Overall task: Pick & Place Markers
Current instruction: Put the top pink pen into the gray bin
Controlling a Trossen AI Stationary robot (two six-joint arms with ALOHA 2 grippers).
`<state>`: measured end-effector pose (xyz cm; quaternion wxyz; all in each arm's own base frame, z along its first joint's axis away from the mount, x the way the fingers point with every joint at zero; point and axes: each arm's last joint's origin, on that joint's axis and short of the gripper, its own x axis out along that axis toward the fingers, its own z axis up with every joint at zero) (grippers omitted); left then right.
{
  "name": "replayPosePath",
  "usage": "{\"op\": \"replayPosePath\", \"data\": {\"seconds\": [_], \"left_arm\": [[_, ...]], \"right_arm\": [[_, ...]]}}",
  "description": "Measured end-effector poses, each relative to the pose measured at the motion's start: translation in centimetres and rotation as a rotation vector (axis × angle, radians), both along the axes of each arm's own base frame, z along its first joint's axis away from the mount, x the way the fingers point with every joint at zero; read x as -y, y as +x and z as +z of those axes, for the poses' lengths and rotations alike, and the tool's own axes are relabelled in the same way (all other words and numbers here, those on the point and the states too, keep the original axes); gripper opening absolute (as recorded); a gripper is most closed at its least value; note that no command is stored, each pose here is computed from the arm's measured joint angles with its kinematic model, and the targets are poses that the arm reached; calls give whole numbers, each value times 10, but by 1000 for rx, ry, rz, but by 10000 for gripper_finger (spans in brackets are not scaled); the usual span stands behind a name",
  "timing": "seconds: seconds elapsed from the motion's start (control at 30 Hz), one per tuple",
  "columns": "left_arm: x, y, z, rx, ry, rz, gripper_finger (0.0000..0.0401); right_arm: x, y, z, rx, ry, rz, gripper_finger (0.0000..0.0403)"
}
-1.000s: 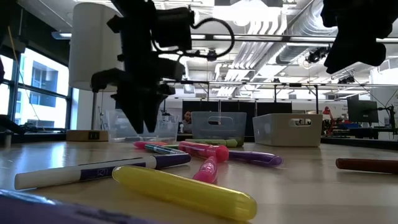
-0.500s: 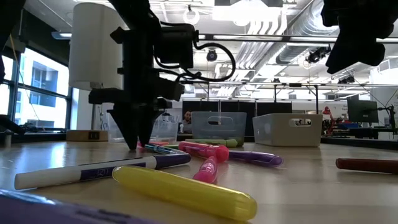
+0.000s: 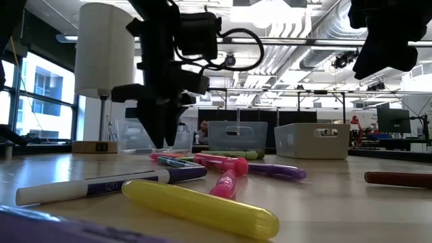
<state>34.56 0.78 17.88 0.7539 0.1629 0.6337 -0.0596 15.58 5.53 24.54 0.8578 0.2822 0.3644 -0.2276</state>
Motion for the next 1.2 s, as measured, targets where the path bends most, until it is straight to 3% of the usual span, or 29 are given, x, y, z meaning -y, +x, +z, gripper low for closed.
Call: {"op": "replayPosePath", "data": {"seconds": [0.43,0.7,0.87,1.07,1.2], "left_arm": [[-1,-1,-24,-68,20,2,160],[1,-3,-26,-93,-52,35,160],[2,-9,-27,-148,-67,155,156],[2,-14,-27,-179,-88,351,103],[3,-15,-27,-186,-115,400,46]], "right_arm": [[-1,2,2,25,23,6,87],[-2,2,2,25,30,10,87],[-2,3,2,37,36,11,87],[-3,5,3,54,43,10,87],[-3,7,6,88,44,2,87]]}}
